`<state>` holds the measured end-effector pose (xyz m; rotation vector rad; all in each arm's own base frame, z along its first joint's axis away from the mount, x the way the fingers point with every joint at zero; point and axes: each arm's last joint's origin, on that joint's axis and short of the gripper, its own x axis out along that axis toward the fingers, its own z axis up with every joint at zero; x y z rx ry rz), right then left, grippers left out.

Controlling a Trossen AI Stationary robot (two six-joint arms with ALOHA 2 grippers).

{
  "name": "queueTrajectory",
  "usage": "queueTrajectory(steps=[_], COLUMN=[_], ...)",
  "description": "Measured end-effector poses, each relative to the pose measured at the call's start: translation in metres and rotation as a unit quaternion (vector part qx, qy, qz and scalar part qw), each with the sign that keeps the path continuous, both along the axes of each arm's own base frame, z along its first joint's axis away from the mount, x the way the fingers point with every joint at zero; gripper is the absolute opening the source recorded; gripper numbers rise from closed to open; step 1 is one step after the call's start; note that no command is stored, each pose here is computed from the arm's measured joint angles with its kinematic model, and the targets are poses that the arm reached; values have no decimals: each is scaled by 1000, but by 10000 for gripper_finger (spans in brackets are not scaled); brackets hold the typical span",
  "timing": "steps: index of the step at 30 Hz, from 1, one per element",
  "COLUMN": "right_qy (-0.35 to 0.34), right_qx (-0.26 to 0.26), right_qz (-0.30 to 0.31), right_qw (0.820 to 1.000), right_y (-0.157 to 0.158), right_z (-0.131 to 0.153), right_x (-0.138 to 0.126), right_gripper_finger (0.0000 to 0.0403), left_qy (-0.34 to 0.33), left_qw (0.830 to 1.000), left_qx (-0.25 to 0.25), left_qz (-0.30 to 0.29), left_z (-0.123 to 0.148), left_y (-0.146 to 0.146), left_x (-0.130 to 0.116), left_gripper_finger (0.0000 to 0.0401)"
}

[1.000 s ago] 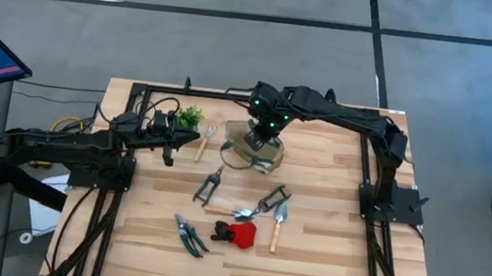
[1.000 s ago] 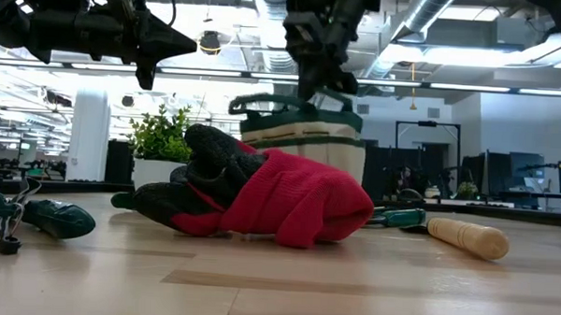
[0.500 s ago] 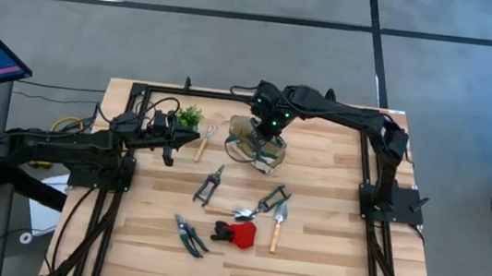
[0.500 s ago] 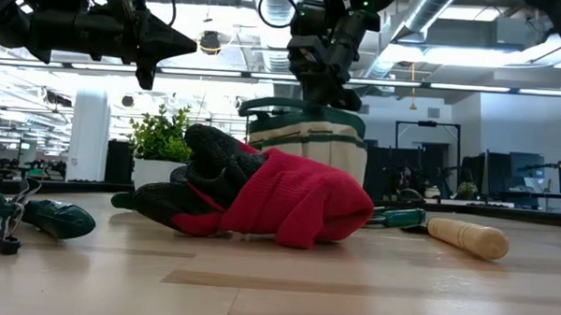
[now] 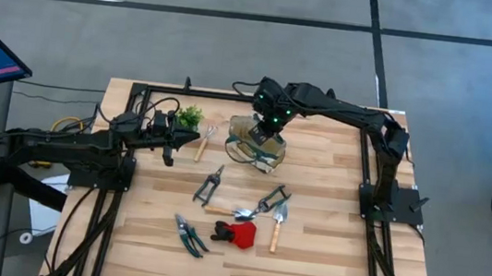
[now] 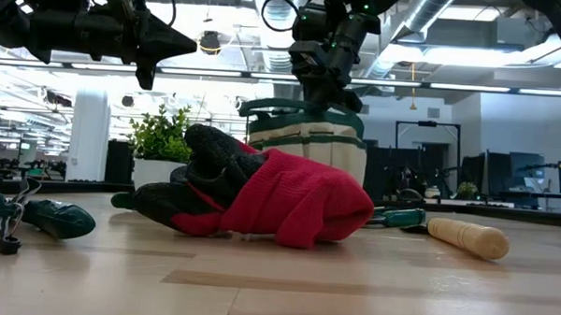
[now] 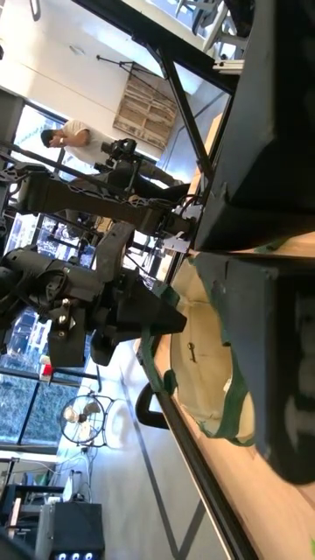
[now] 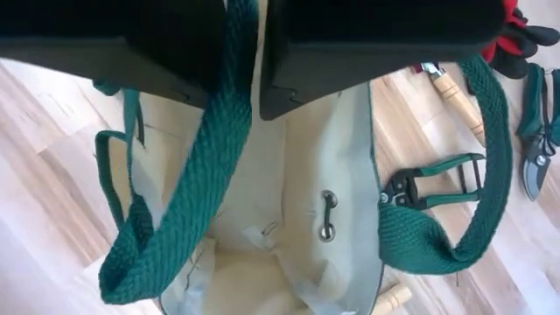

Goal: Pick & Place Garden tools in Gardening bag
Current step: Prepare the gardening bag

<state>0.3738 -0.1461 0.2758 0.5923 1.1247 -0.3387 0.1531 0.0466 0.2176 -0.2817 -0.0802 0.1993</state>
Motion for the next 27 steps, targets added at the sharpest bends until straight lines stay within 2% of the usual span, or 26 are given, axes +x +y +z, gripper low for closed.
queueTrajectory(steps=[11,17,23,27], right_qy=[15,39,16,6], right_qx=[-6,-4,-16,-29], right_qz=[23,31,20,37], right_qw=[1000,999,1000,999], right_y=[-3,-11,-19,-20], right_z=[1,18,36,42], right_x=[-5,-16,-18,-17], right_gripper_finger=[105,113,117,141], left_qy=[0,0,0,0], left_qw=[1000,1000,1000,1000], left_qx=[0,-1,-1,-1], left_qz=[0,0,0,0], left_z=[0,0,0,0], left_y=[0,0,0,0], left_x=[0,0,0,0], left_gripper_finger=[2,2,2,2])
